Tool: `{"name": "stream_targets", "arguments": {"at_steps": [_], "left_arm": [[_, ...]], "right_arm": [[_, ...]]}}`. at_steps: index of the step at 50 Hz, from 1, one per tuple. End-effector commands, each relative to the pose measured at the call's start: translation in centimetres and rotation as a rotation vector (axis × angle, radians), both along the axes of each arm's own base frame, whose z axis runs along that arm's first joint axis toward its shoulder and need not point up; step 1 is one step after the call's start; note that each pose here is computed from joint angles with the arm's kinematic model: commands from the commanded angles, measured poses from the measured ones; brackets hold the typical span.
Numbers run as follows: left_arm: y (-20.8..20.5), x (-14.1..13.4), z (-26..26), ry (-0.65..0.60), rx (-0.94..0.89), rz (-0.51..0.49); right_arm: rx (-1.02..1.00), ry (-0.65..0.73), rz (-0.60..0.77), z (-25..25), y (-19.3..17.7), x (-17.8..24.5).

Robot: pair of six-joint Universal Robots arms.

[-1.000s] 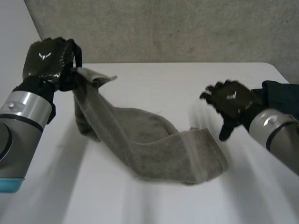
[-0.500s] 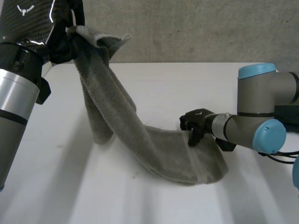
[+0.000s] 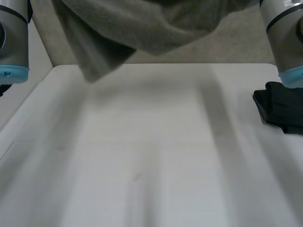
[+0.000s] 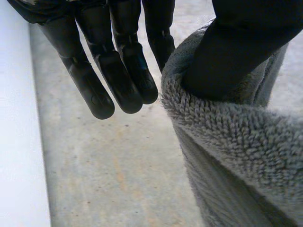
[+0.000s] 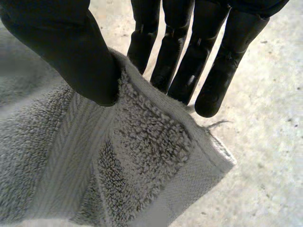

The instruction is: Fold the laundry.

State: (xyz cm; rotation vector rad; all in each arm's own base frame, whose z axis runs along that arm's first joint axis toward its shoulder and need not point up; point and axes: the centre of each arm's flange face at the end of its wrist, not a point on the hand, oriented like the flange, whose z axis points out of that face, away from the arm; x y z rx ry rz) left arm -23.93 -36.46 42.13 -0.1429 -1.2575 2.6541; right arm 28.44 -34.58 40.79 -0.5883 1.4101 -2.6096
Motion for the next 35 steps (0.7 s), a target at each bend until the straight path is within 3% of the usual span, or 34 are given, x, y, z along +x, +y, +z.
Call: {"name": "stream_targets", "arguments": {"at_steps": [1, 5, 11, 14, 19, 26, 33, 35], "left_arm": [[-0.4, 0.6, -5.4, 0.02, 0.16, -0.024], [0.2, 0.3, -11.0, -0.015, 0.319, -0.039], [2.6, 0.5, -20.4, -0.101, 0.595, -0.035], [3.5, 1.0, -22.5, -0.121, 0.668, -0.027], [5.7, 2.0, -25.2, -0.153, 0.789, -0.013], [7.7, 3.2, -23.9, -0.191, 0.801, 0.011], [10.1, 2.4, -22.2, -0.319, 0.725, -0.046], [10.9, 1.4, -22.2, -0.372, 0.699, -0.101]], "right_arm": [[0.158, 0.084, 0.015, -5.0, 1.1, -0.2], [0.291, 0.16, 0.03, -9.2, 1.5, -0.2], [0.563, 0.365, 0.019, -19.6, 2.1, -0.6], [0.65, 0.441, 0.018, -22.8, 3.0, -1.4], [0.712, 0.475, 0.026, -24.7, 4.3, -2.2], [0.702, 0.473, 0.076, -23.3, 6.5, -2.8], [0.65, 0.455, 0.109, -21.1, 8.4, -3.1], [0.632, 0.451, 0.108, -20.6, 8.7, -3.2]]}}
